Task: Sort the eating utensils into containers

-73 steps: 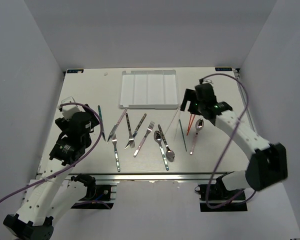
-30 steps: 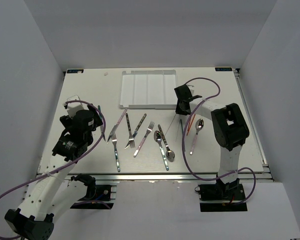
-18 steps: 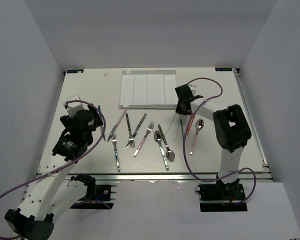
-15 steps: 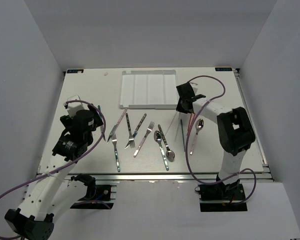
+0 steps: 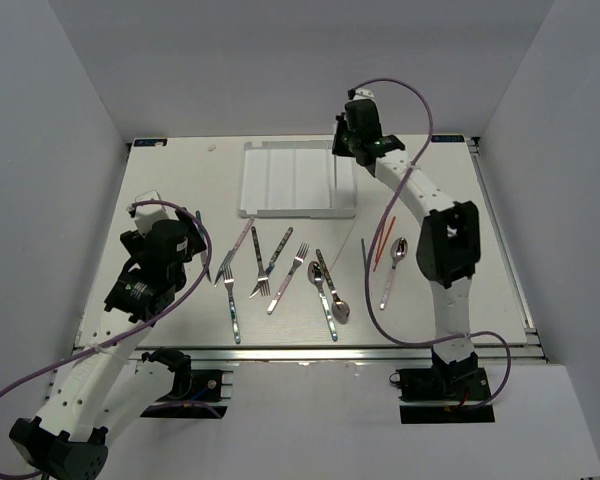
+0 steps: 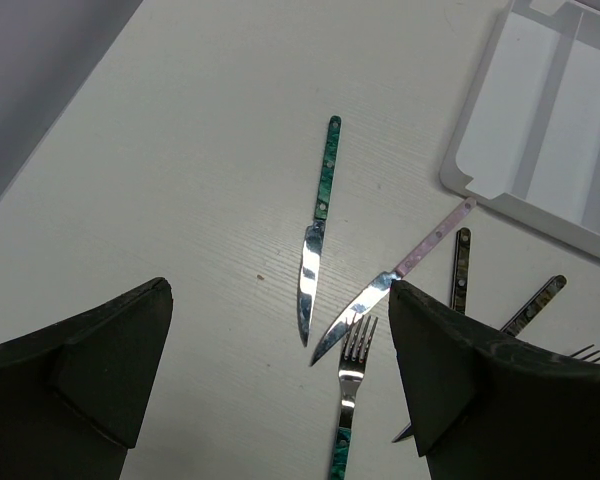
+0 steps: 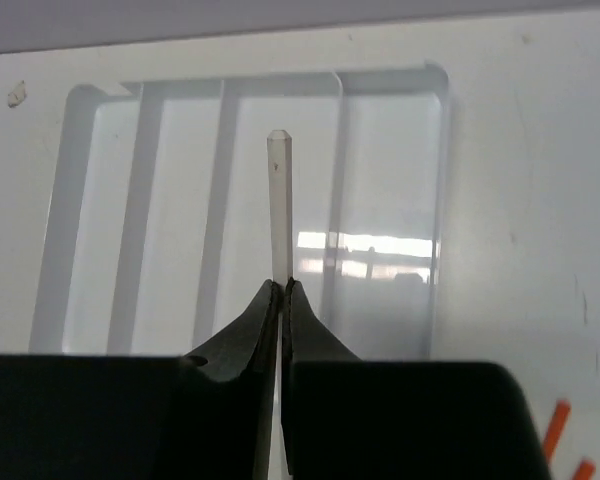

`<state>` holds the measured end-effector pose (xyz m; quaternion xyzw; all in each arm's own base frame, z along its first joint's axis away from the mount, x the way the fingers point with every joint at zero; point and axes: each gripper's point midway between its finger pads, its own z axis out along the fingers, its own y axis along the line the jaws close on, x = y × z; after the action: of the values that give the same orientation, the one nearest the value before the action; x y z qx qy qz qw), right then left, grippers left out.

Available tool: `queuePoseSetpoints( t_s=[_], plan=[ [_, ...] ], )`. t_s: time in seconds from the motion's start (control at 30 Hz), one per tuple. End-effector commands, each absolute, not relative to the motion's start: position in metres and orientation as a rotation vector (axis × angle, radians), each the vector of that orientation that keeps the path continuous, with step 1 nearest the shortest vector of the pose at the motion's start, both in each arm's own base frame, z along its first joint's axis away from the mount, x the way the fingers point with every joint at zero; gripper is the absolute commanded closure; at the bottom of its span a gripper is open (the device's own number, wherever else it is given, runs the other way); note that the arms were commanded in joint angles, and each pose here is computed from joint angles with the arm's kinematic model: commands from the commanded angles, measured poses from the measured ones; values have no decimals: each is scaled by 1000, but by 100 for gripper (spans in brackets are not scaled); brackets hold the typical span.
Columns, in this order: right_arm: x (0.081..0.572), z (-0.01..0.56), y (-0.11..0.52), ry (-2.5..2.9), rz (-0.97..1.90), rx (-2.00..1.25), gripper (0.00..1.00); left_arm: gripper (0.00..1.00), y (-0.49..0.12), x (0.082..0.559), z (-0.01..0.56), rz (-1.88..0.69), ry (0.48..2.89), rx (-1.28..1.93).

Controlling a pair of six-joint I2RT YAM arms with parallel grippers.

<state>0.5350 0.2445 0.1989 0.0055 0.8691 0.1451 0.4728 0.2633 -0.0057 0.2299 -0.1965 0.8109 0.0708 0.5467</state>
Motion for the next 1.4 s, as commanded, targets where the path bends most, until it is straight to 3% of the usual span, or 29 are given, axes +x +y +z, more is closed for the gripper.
queuePoseSetpoints(
  t_s=[0.0, 0.07, 0.23, 0.77, 0.8, 0.9, 1.03, 1.2, 1.37],
  plan=[
    [570, 186, 245, 2139, 290, -139, 100, 2, -4, 264, 235, 159, 1898, -475],
    [591, 206, 243, 2072, 306, -137, 100, 2, -4, 264, 235, 163, 1898, -476],
    [617, 184, 234, 2012, 343, -175, 100, 2, -6, 266, 232, 164, 1912, -467],
    [625, 127, 231, 2072, 371, -165, 99, 2, -10, 272, 221, 181, 1954, -445],
    [624, 124, 228, 2085, 358, -148, 79, 2, -10, 272, 221, 182, 1955, -445],
    [621, 130, 224, 2079, 354, -118, 63, 2, -10, 272, 222, 180, 1953, -445],
    [617, 147, 223, 2071, 366, -104, 62, 2, -10, 271, 222, 178, 1952, -445],
    [584, 180, 222, 2119, 338, -61, 63, 2, -9, 271, 222, 178, 1952, -445],
    [498, 164, 230, 2213, 240, 49, 62, 2, -7, 269, 227, 173, 1935, -456]
  ],
)
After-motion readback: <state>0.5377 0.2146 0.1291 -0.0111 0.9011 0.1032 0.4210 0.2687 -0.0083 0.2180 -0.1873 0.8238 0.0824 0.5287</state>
